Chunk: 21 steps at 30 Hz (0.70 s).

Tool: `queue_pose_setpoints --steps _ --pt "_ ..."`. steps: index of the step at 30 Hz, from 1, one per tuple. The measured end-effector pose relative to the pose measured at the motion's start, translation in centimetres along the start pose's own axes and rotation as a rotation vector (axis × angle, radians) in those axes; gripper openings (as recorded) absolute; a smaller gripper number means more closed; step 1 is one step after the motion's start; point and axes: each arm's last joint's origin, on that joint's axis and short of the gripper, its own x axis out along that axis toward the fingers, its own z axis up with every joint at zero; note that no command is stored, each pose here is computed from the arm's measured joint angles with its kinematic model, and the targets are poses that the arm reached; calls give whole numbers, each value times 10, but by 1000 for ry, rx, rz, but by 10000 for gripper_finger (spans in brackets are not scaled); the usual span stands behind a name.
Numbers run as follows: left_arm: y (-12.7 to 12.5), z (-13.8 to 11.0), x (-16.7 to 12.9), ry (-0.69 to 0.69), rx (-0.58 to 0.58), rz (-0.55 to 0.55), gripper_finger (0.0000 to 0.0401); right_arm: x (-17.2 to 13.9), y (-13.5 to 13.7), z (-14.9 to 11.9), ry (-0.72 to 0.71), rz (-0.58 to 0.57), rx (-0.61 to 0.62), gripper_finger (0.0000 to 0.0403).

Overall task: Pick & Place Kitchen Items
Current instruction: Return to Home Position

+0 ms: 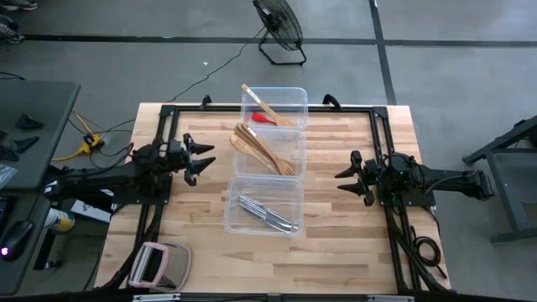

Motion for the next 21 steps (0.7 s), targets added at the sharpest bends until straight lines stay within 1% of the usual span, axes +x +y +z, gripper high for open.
queue_pose_setpoints --steps 8,13,17,21 --pt "0 -5 -14 63 -1 -8 211 0 0 0 0 0 0 165" --pt "1 -14 -21 155 -15 -18 211 0 0 0 0 0 0 165" --pt "0 -11 -20 116 -14 -24 211 0 0 0 1 0 0 165" --pt "1 -12 -20 130 -15 -19 211 0 0 0 1 0 0 165"
